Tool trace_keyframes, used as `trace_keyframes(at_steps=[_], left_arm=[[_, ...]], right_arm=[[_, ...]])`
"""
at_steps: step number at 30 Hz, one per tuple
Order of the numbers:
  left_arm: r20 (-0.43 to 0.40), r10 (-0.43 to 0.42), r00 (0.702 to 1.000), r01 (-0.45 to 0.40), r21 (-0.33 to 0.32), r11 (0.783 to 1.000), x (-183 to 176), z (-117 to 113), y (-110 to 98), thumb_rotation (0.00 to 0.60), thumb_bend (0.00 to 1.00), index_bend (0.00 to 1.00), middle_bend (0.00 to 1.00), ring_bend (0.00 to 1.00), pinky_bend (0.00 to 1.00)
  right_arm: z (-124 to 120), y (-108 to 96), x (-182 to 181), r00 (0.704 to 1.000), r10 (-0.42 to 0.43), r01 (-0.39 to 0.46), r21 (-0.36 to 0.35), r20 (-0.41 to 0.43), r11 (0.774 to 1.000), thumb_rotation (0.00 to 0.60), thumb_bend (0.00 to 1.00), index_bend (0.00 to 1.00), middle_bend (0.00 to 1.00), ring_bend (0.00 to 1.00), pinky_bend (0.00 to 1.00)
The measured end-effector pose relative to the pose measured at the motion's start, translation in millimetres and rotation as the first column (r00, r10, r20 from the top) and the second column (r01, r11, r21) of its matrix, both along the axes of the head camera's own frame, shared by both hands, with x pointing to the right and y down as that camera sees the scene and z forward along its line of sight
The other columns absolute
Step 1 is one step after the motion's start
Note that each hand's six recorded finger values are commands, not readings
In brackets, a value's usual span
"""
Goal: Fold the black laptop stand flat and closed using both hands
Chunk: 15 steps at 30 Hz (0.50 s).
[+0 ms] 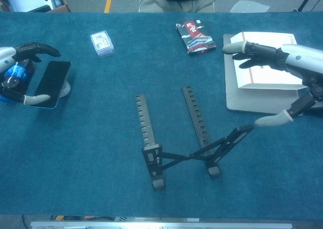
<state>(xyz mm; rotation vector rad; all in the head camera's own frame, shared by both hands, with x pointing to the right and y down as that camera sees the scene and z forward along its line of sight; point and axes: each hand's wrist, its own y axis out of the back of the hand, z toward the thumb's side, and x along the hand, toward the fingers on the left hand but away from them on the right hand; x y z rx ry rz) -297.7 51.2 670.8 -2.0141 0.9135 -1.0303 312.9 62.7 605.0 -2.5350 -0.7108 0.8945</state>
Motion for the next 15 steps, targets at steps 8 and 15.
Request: trace_keyframes(at_steps=[8,15], left_arm=[[0.003,-0.018,1.000,0.018,0.011,1.000,-5,-3,1,0.507,0.20,0.15,0.12,0.06,0.20],[0.003,-0.033,0.999,0.033,0.014,0.999,-12,-6,3,0.512,0.20,0.15,0.12,0.06,0.20]], right_arm=[[1,4,-6,1.000,-0.021,0.021,-0.011,0.019,1.000,0.600,0.00,0.00,0.04,0.00,0.10],[7,7,-15,0.999,-0.043,0.044,-0.027,0.031,0.999,0.600,0.00,0.00,0.04,0.00,0.10]])
